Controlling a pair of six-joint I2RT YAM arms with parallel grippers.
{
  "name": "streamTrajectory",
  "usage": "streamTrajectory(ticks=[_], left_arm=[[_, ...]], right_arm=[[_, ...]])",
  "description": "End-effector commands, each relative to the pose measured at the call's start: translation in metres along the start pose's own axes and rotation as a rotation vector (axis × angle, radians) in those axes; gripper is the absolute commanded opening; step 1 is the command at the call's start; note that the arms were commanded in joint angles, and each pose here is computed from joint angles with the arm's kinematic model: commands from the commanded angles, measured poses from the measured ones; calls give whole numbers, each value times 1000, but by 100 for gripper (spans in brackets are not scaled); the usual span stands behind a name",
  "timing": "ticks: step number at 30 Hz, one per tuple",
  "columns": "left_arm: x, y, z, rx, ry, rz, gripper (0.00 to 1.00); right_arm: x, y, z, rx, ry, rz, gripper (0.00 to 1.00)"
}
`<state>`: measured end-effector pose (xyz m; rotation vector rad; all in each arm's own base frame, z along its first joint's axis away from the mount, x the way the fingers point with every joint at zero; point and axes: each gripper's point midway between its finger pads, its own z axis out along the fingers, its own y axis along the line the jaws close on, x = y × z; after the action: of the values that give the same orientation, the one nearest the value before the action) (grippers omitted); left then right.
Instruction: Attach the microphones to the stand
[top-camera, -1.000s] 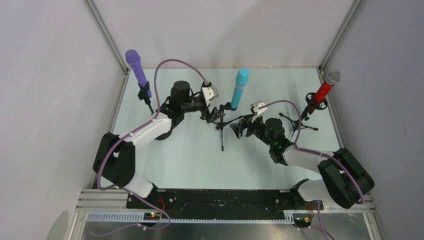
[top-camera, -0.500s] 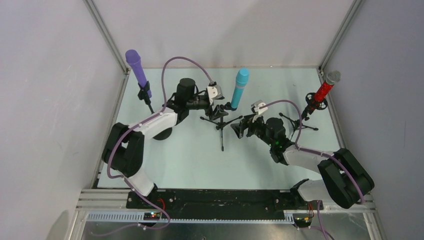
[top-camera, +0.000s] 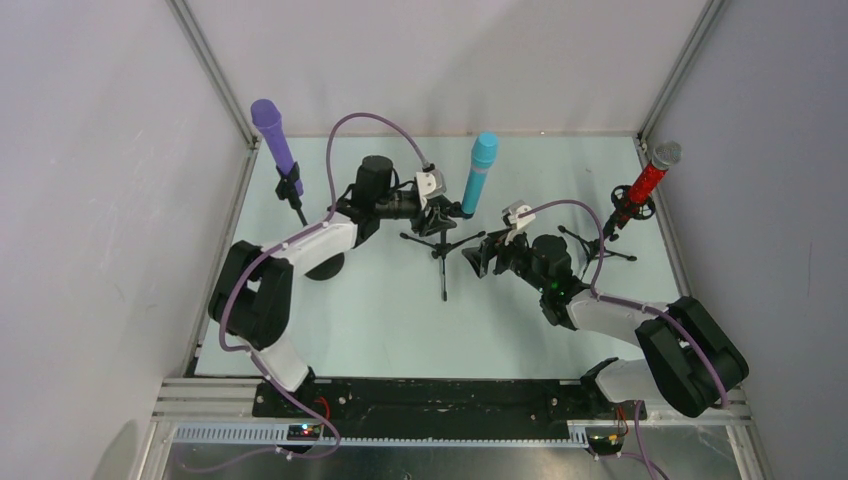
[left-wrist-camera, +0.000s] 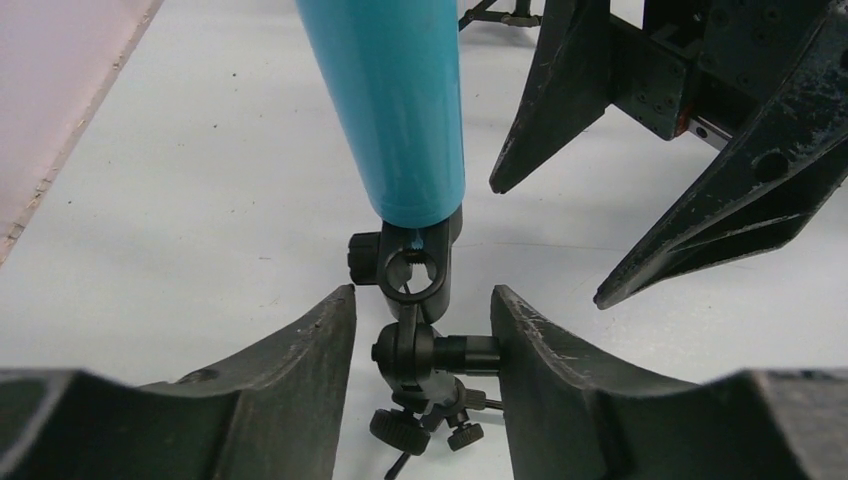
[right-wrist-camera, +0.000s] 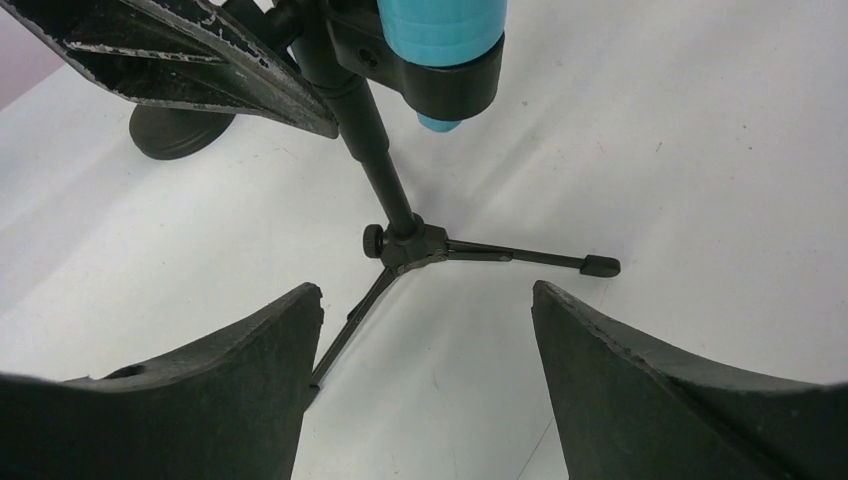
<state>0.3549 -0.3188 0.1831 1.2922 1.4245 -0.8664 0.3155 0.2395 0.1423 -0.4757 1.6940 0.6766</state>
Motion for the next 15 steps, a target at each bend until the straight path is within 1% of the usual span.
streamTrajectory(ticks=[1,3,4,5,6,7,8,10,15], left_arm=[[-12,10,-1,-2,-24,36,54],[-12,10,-2,-7,-21,53,51],[-11,10,-2,-7,-20,60,43],[-13,10,-3,-10,-20,69,38],[-12,10,-3,-9,-19,71,28],[-14,9,-4,-9,-22,78,24],[-15,9,-4,-7,-23,81,12],[-17,8,-6,-5,-28,87,5],[-31,5,-11,-6,-49,102,1]], right_arm=[[-4,0,-1,-7,-12,3,80],[-3,0,-1,-5,-9,4,80],[-2,0,-1,-4,-5,5,80],[-2,-1,-1,-4,-6,5,80],[-2,0,-1,-5,-3,4,80],[-2,0,-1,-7,-3,3,79],[-2,0,-1,-7,-4,1,79],[-1,0,-1,-10,-3,-2,79],[-1,3,0,-27,-6,-12,79]])
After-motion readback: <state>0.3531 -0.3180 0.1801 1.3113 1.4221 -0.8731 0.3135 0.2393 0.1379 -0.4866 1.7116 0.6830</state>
